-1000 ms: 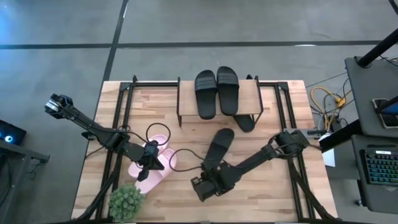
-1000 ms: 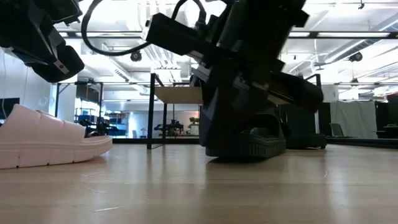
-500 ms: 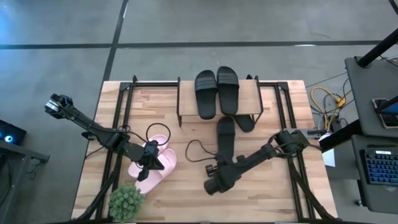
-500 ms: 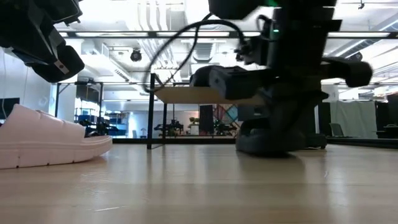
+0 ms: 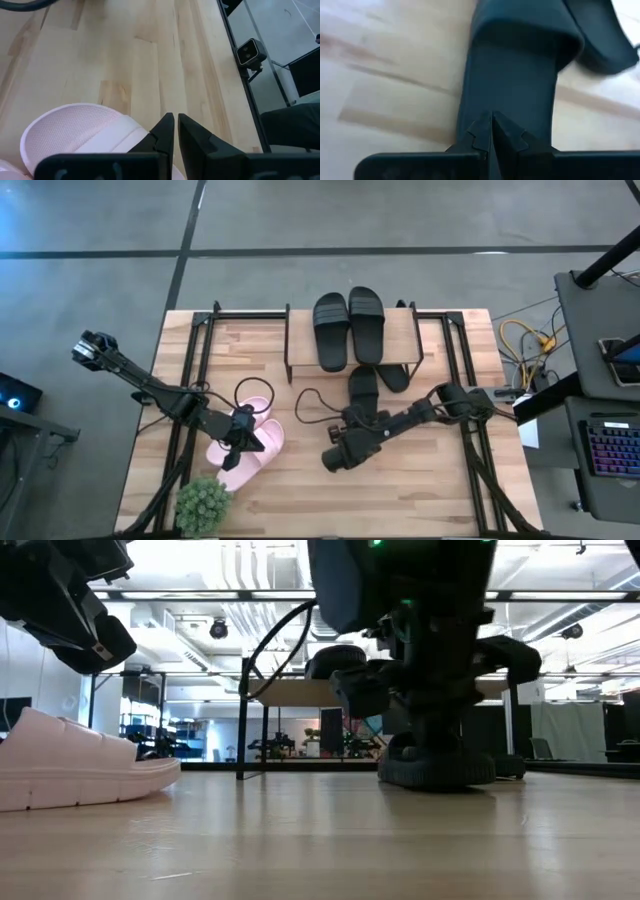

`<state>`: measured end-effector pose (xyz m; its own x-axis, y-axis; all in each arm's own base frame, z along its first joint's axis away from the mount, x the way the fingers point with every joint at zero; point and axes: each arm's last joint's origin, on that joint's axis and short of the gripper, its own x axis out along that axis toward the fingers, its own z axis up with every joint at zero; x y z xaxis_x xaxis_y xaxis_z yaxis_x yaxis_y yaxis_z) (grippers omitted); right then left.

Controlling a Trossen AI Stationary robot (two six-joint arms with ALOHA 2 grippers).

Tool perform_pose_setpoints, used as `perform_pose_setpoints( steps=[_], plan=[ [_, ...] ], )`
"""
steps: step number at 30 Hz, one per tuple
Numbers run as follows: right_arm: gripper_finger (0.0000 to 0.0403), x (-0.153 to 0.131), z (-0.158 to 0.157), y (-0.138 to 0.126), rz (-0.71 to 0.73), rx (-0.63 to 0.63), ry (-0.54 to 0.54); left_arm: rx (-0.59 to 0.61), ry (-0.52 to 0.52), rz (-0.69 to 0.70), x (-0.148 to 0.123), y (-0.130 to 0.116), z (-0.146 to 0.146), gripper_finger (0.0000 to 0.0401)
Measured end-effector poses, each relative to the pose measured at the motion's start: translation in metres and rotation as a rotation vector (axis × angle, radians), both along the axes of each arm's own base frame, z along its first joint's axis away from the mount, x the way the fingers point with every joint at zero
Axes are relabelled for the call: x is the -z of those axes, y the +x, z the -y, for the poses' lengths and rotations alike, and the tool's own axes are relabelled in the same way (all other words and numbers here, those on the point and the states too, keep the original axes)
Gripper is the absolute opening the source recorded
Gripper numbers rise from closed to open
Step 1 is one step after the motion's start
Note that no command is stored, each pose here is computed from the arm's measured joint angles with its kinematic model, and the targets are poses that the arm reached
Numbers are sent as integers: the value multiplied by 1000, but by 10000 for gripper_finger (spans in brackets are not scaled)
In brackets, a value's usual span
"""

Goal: Pick and place slides into the shelf
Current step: Put the black slide under the shelf

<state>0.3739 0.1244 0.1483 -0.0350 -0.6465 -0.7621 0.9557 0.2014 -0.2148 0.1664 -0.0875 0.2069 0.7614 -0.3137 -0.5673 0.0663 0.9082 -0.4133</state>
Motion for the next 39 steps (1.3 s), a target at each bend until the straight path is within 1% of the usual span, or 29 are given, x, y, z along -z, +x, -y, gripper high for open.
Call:
perform_pose_setpoints(
  steps=[4, 8, 10, 13, 16, 19, 22, 26, 28, 30, 34, 39],
  plan=[
    [9, -8, 8, 3, 23, -4, -39, -1, -2, -1, 0, 0, 0, 10],
    [9, -33, 3, 2, 85, -10, 12, -4, -6, -2, 0, 0, 0, 10],
    [9, -48, -6, -3, 125, -20, 80, -4, -7, -2, 0, 0, 0, 10],
    [9, -70, -22, -14, 196, -18, 243, -4, -8, -2, 0, 0, 0, 10],
    [8, -81, -38, -27, 267, 47, 399, -4, -8, -1, 0, 0, 0, 10],
    [8, -83, -51, -41, 388, 121, 484, -5, -9, -1, 0, 0, 0, 10],
    [9, -71, -60, -57, 487, 192, 545, -5, -9, -1, 0, 0, 0, 10],
    [9, -34, -61, -69, 516, 222, 573, -5, -8, -2, 0, 0, 0, 10],
    [9, -20, -57, -70, 547, 230, 579, -5, -5, -8, 0, 0, 0, 10],
    [9, -12, -51, -72, 554, 236, 547, -5, -2, -14, 1, -1, 0, 10],
    [9, -7, -35, -70, 539, 254, 483, -5, 0, -17, 1, -1, 0, 10],
    [9, -5, -10, -61, 497, 218, 446, -5, 1, -19, 3, -1, -1, 10]
  ],
)
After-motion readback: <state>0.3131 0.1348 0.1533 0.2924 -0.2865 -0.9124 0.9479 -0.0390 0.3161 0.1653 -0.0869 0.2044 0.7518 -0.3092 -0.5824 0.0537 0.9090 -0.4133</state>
